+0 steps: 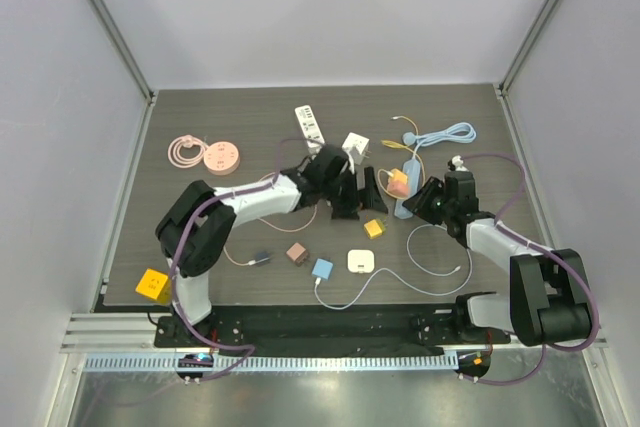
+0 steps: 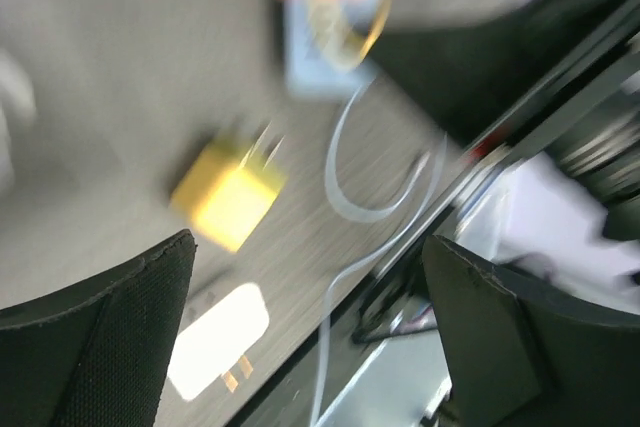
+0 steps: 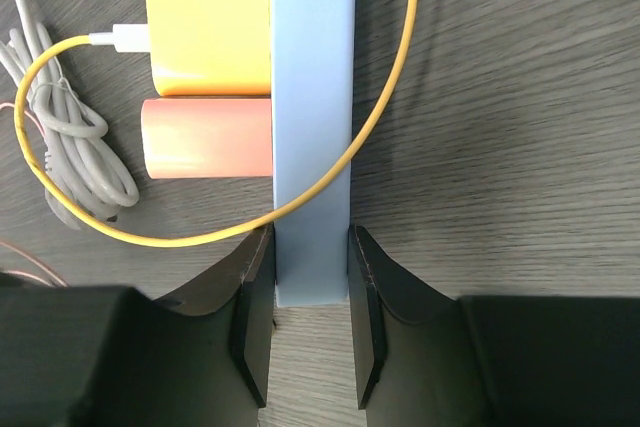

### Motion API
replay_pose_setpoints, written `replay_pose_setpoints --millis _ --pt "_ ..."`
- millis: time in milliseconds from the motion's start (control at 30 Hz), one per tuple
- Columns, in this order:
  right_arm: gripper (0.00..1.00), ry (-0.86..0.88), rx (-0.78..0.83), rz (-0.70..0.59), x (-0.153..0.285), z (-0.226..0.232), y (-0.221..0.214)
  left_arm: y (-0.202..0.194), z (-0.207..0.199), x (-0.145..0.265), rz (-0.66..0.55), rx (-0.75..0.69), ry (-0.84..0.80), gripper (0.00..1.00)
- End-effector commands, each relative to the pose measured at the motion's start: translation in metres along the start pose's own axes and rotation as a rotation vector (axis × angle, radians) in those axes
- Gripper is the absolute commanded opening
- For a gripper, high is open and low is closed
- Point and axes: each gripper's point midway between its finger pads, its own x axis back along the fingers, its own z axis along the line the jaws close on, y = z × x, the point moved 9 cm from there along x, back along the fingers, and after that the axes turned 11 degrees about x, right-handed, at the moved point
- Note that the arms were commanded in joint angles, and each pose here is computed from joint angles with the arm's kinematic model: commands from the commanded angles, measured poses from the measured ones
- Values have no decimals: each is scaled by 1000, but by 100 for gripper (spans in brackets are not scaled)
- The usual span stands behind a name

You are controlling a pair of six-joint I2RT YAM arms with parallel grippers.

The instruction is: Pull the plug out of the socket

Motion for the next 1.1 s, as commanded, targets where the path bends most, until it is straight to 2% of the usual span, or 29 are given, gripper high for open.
replay_pose_setpoints --millis 0,67,200,467,667,867,900,1067 --pt "1 23 36 82 0 -3 -15 46 -30 6 -79 -30 -56 96" --pt "1 26 40 85 0 -3 -16 63 -44 3 -94 -36 -83 96" --pt "1 40 45 82 1 -2 -16 74 -43 -22 -82 -19 -54 96" --pt "1 56 49 80 2 -1 -16 76 -40 -38 -91 -15 -30 93" --pt "1 63 49 83 0 -1 -16 73 -47 -56 -72 -33 -46 83" --pt "1 65 50 79 1 0 -16 75 -50 -70 -67 -8 -50 68" --pt "1 62 49 78 1 -1 -16 75 -48 -73 -63 -4 -46 63" --pt "1 63 50 79 1 -1 -16 71 -46 -80 -55 5 -29 57"
